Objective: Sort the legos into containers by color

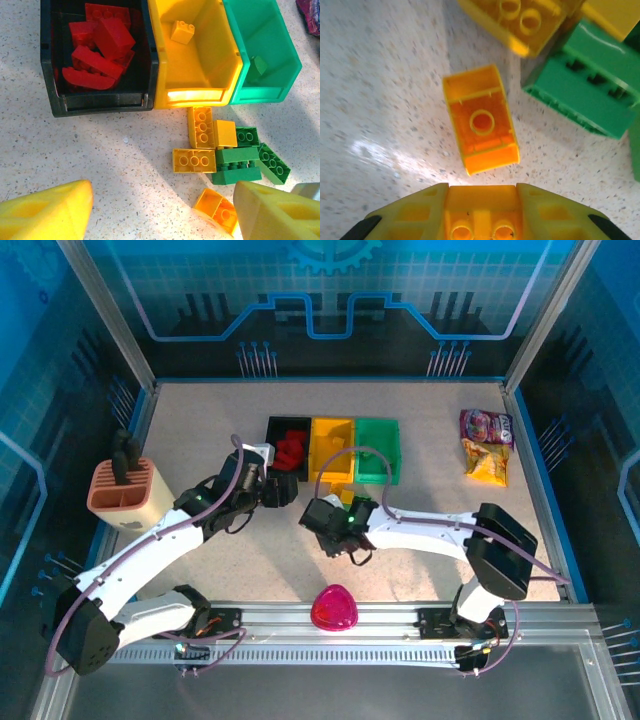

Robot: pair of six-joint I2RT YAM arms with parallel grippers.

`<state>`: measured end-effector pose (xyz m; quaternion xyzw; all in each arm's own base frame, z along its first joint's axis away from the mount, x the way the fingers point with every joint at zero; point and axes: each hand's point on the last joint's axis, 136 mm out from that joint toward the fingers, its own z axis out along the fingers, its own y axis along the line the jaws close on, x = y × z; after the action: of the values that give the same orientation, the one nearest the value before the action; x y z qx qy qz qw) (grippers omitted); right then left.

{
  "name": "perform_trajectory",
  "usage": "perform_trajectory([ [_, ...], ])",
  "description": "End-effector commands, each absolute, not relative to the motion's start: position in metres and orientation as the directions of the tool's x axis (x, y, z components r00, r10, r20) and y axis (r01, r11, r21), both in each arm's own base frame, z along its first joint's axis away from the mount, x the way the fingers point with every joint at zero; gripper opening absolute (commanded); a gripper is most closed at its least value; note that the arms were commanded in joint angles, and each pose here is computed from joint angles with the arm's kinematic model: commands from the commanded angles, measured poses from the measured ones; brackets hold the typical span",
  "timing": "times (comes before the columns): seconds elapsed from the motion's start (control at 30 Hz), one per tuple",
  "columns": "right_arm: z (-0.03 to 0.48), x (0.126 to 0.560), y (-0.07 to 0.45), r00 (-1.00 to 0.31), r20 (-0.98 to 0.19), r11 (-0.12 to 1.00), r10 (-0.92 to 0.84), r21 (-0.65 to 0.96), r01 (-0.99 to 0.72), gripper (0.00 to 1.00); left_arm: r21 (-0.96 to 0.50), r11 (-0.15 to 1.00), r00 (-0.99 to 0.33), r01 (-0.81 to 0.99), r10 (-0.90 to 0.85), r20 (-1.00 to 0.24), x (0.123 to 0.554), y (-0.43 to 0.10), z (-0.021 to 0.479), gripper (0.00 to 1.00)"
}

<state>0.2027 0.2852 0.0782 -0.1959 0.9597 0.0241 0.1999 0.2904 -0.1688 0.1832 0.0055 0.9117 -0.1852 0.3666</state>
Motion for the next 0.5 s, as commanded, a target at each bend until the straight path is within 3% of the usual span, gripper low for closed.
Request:
perform_trajectory([
  [0.0,0.107,0.223,0.278,-0.815,-0.448,0.922,-0.367,-0.055,-0.384,0.24,-0.325,0.936,-0.726,0.134,-0.13,-0.675,0.286,-0.165,0.184,0.75],
  [0.47,0.167,0.327,0.28,-0.785,-0.529,0.92,-0.322,0.021,-0.391,0.27,-0.291,0.944,-0.783,0.153,-0.064,-0.619,0.253,-0.185,0.137,0.75],
])
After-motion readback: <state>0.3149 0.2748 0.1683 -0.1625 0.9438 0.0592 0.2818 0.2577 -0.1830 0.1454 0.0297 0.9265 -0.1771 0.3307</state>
